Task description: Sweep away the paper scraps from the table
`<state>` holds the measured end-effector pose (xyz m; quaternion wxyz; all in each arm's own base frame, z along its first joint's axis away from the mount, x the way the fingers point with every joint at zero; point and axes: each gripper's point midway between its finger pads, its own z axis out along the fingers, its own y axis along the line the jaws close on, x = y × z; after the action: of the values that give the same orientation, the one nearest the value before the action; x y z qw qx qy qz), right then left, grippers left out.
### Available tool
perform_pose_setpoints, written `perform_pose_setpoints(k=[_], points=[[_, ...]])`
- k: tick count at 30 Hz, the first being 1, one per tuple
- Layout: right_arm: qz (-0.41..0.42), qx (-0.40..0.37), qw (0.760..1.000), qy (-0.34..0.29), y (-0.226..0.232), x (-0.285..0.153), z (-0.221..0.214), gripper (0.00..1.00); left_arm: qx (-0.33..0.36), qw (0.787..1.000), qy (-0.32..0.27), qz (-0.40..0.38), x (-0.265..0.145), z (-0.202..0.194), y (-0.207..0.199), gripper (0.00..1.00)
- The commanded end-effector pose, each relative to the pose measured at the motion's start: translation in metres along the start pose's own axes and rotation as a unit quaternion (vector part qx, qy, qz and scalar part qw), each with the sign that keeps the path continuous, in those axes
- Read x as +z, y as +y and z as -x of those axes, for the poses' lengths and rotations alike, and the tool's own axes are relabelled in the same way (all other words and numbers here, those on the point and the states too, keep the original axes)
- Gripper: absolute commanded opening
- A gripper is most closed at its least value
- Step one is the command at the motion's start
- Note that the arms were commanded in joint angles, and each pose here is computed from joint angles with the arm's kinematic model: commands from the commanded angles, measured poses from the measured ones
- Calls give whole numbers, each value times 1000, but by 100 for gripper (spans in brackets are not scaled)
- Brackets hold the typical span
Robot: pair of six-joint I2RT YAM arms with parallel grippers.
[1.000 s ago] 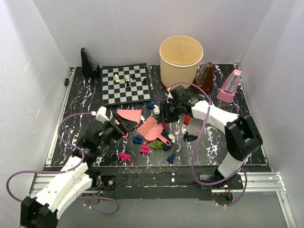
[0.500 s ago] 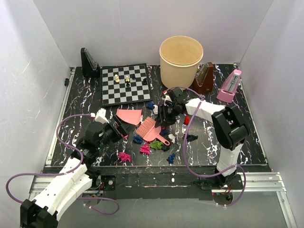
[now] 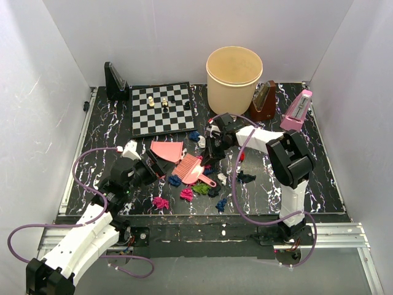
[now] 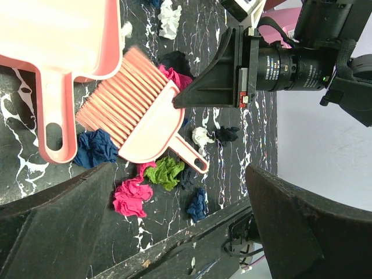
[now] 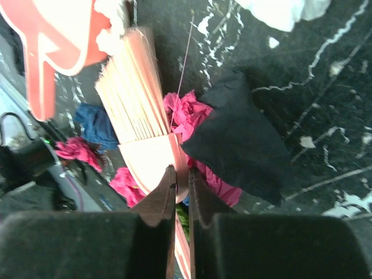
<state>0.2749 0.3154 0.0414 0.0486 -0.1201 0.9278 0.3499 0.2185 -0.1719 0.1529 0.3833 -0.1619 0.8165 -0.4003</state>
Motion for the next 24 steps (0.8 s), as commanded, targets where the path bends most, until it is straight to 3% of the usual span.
perform_pose_setpoints(k=[1, 15, 21, 24], points=[[40, -9, 999, 6, 17, -2, 8, 1, 13, 1000, -16, -15, -5, 13, -16, 98], [111, -25, 990, -78, 72, -92, 23, 1, 40, 999, -23, -1, -20, 33, -38, 98], [125, 35, 971, -202, 89, -136, 49, 1, -1, 999, -13, -44, -21, 33, -60, 98], [179, 84, 937, -288, 97, -155, 57, 1, -18, 997, -10, -75, -12, 32, -71, 98]])
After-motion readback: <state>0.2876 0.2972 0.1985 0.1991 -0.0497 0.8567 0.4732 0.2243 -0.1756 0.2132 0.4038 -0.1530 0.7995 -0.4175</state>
